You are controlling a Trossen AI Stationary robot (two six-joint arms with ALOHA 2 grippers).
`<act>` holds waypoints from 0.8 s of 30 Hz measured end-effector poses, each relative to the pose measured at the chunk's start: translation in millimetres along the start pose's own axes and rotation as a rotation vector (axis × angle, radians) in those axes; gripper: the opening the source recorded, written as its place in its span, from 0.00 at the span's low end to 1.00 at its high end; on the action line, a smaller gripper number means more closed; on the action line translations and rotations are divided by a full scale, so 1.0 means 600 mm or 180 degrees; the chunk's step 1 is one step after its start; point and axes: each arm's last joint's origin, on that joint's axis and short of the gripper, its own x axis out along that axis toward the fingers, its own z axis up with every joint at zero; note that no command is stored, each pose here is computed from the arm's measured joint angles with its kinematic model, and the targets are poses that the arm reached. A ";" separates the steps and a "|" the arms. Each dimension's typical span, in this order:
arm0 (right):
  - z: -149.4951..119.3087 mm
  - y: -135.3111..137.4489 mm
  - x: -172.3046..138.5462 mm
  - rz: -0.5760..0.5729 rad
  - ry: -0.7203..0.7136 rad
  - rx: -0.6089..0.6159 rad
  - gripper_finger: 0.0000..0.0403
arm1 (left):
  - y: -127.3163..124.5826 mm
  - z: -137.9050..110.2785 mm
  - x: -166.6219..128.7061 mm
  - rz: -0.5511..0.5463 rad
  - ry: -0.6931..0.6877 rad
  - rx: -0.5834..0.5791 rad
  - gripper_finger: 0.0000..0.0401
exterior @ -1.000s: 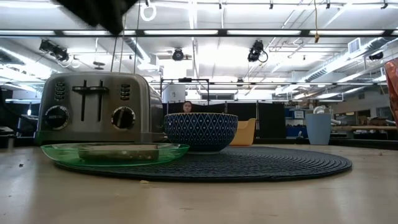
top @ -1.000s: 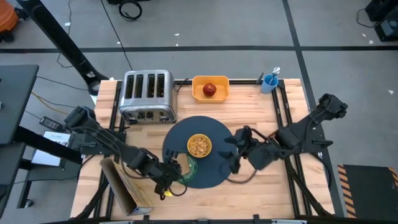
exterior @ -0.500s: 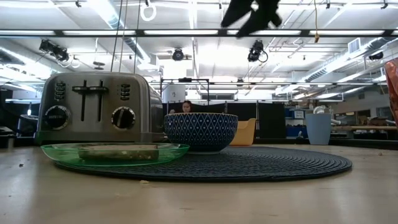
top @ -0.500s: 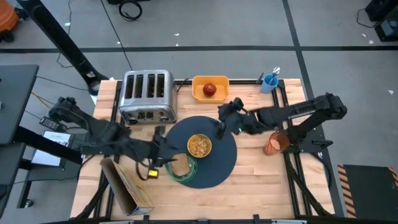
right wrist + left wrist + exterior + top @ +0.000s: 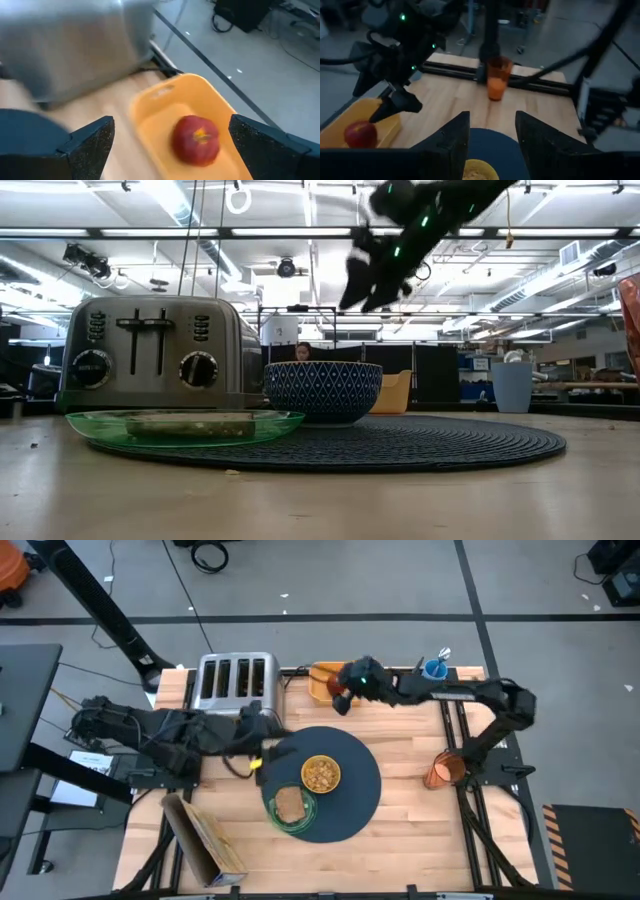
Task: Arrange a breakfast setting
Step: Put the apple on the blue table mat
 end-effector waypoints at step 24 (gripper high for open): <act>-0.103 -0.093 0.186 0.0208 0.0455 0.0205 0.99 | 0.103 0.012 0.010 0.0784 0.0118 0.0053 0.41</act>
